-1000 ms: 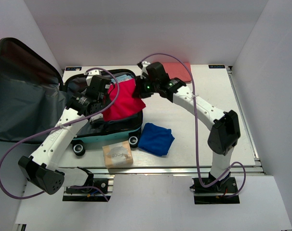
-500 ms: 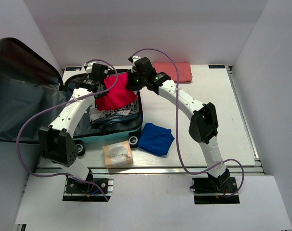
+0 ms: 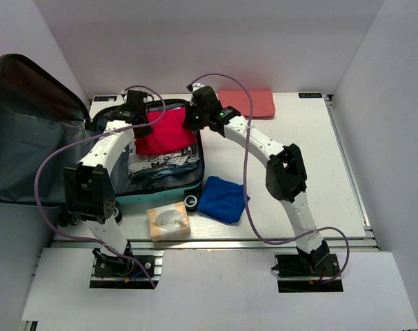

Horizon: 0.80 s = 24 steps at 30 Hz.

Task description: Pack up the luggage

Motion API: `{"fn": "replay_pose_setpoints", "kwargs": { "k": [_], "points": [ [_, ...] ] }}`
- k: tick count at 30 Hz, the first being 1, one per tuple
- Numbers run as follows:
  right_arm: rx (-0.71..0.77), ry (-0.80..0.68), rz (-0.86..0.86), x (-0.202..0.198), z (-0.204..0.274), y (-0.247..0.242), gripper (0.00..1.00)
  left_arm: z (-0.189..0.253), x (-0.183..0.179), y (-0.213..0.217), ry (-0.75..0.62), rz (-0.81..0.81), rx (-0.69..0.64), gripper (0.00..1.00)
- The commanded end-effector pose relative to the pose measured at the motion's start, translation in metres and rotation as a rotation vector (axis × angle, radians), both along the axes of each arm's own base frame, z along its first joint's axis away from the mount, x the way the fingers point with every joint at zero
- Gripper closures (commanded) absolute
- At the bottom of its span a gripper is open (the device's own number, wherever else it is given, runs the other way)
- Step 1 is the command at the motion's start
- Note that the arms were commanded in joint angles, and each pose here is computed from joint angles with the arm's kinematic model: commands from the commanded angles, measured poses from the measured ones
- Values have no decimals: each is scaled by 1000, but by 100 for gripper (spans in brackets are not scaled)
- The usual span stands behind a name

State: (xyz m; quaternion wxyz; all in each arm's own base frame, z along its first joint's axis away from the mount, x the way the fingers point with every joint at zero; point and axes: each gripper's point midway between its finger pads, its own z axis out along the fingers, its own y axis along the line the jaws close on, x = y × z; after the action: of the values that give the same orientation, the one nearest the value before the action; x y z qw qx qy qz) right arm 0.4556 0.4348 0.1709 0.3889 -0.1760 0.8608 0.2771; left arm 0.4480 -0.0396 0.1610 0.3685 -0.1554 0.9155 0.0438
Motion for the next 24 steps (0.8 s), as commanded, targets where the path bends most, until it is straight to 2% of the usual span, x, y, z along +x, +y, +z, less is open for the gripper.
{"fn": "replay_pose_setpoints", "kwargs": {
  "k": [1, 5, 10, 13, 16, 17, 19, 22, 23, 24],
  "points": [
    [28, -64, -59, 28, 13, -9, 100, 8, 19, 4, -52, -17, -13, 100],
    [48, -7, -31, 27, -14, -2, 100, -9, 16, 7, -2, 4, -22, 100],
    [64, 25, 12, 22, -24, 3, 100, -8, 10, 18, 7, 54, -4, 100],
    [84, 12, 44, 16, -20, 8, 95, -11, 10, 26, -1, 59, -4, 100],
    [74, 34, 50, 12, -30, 8, 85, -22, 11, 29, 32, 51, -1, 100],
    [73, 34, 48, 14, -31, 6, 78, -24, 11, 31, 39, 54, 11, 100],
    [67, 23, 42, 16, -25, 1, 73, -21, 13, 39, 49, 79, 31, 95],
    [84, -21, 44, 17, 2, -2, 52, -9, 20, 47, 47, 109, 48, 75],
    [96, -33, 50, 15, 12, -1, 37, -4, 22, 47, 42, 111, 45, 54],
    [105, -46, 52, 15, 21, -3, 29, 1, 22, 46, 37, 109, 40, 44]
  ]
}}
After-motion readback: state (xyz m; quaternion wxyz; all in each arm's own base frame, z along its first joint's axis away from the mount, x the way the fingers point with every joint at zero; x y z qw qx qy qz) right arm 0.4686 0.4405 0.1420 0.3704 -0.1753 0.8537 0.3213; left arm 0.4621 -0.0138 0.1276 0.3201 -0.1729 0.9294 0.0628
